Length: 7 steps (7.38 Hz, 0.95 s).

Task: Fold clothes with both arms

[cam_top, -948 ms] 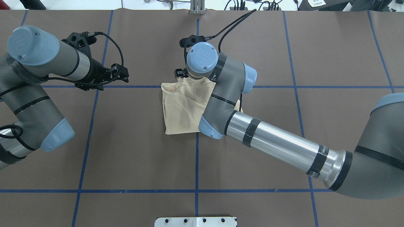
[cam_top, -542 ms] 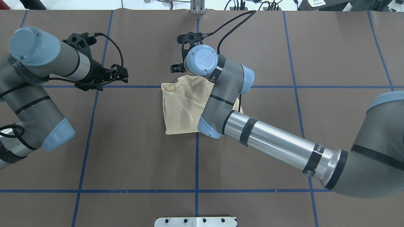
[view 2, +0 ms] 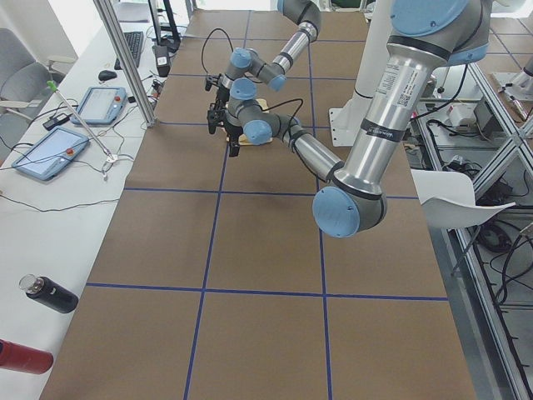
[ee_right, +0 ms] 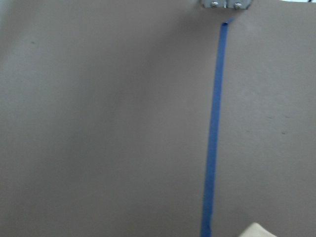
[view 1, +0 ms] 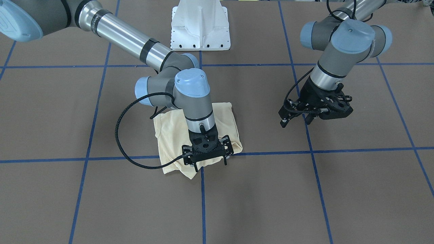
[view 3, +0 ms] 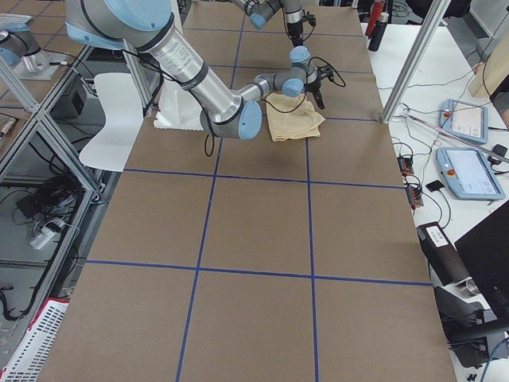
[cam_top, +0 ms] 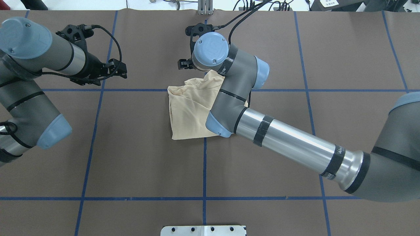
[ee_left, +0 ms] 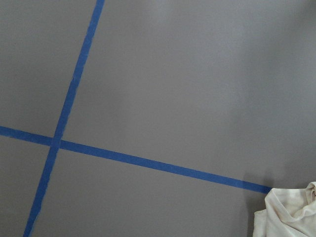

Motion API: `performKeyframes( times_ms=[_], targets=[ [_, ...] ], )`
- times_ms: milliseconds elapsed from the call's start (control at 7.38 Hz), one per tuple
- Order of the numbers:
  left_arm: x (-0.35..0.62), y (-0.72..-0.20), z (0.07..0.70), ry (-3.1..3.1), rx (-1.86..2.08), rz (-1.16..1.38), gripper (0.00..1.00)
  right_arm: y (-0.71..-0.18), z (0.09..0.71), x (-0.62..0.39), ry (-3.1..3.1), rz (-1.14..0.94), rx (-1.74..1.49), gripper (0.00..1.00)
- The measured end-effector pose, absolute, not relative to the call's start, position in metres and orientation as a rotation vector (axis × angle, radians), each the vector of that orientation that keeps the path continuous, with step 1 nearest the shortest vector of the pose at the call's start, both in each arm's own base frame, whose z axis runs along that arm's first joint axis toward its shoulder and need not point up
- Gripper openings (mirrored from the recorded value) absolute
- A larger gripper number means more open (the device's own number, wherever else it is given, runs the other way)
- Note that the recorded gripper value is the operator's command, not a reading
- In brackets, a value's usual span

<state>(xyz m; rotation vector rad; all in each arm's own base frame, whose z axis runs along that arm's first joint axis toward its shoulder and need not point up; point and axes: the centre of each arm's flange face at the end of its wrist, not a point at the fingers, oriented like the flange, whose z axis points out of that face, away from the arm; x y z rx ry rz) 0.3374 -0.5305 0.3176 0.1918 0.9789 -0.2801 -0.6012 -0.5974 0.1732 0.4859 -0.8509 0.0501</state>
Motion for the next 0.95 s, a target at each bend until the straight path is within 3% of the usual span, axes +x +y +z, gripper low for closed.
performKeyframes(
  times_ms=[406, 948],
  targets=[
    [0.27, -0.55, 0.349, 0.931, 0.284, -0.129, 1.0, -0.614, 0.189, -0.495, -0.797, 0.006, 0.304, 1.0],
    [0.145, -0.564, 0.413, 0.848, 0.371, -0.042, 1.0, -0.62, 0.271, -0.307, -0.676, -0.164, 0.217, 1.0]
  ],
)
